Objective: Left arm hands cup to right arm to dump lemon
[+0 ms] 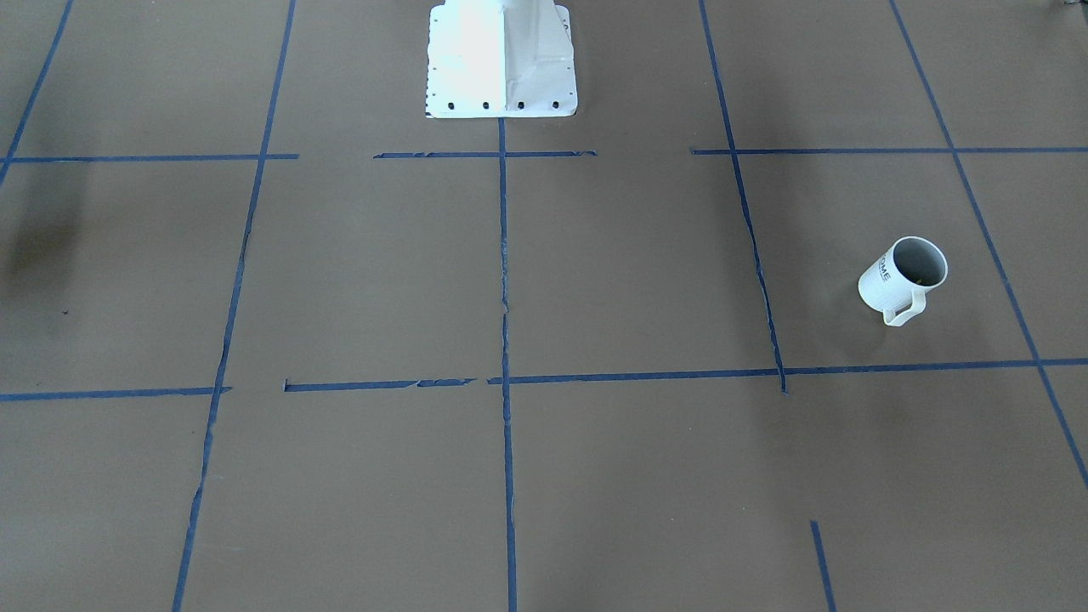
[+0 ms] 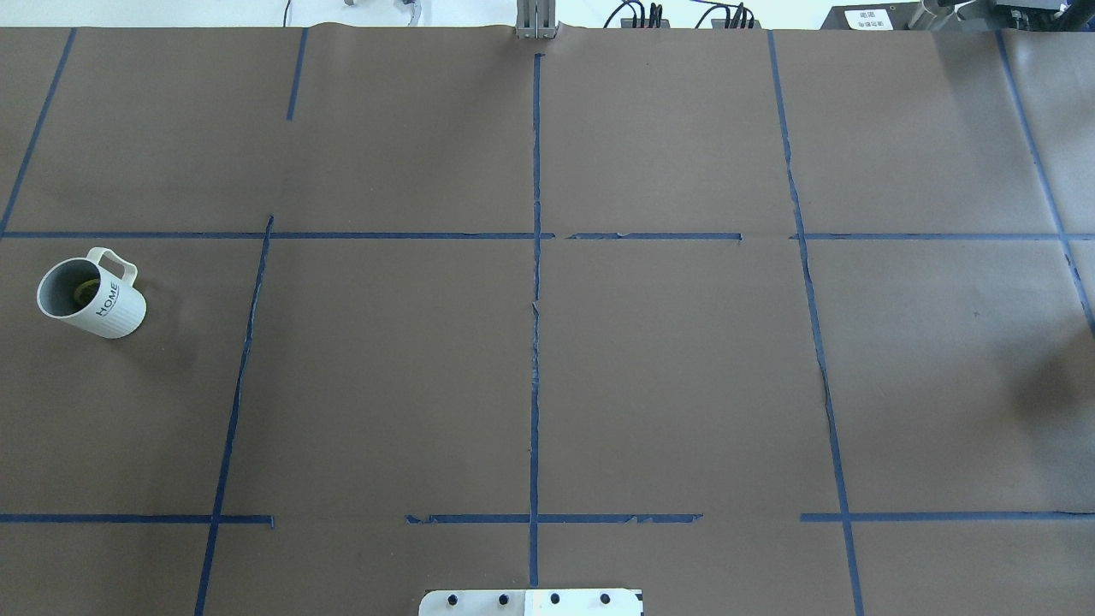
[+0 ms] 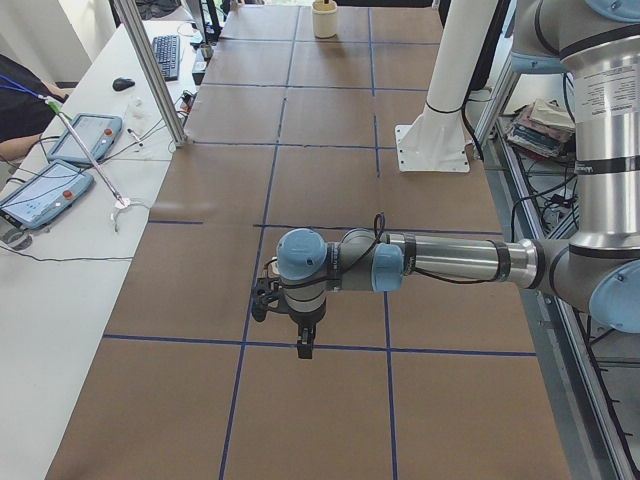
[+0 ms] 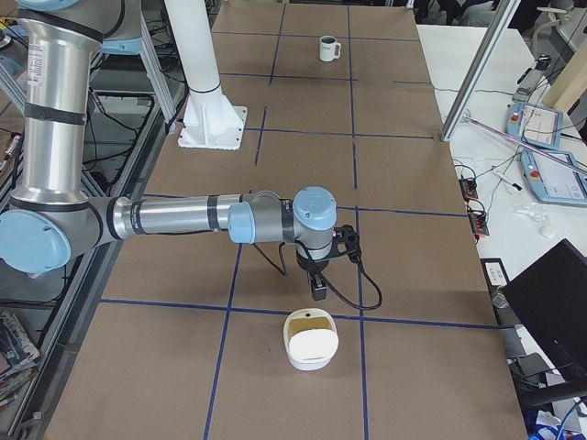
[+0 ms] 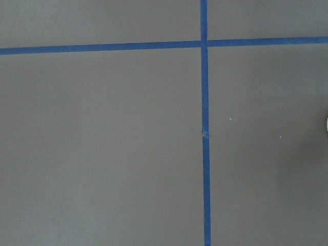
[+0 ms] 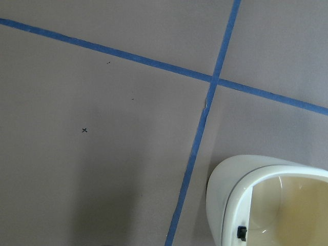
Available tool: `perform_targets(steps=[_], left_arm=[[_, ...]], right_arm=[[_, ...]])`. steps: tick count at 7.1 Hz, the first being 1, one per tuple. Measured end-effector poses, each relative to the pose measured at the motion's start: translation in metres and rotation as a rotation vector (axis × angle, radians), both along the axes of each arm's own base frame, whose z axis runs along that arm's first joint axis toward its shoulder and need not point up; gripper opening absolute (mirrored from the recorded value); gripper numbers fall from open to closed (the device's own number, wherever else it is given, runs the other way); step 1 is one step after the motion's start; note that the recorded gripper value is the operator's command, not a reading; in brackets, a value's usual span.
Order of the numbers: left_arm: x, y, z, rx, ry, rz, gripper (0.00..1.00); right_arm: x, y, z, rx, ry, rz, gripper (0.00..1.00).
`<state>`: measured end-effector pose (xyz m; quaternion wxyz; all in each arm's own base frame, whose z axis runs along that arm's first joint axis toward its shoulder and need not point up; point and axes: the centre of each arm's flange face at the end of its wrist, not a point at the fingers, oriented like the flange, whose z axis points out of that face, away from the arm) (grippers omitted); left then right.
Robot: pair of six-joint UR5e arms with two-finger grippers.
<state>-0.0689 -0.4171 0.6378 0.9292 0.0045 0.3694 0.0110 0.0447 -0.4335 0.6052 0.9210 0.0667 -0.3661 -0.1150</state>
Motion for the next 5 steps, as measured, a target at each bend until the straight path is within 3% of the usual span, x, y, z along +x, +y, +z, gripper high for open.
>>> perform_targets(steps=[3, 5], left_arm=[[0.001, -0.002, -0.009, 0.022, 0.001, 0.005, 1.0], [0.003, -0.009, -0.035, 0.08, -0.005, 0.008, 1.0]], right_arm=[[0.0, -0.001, -0.001, 0.011, 0.001, -0.001, 1.0], [0.0, -0.002, -0.004, 0.028, 0.0, -0.001, 1.0]])
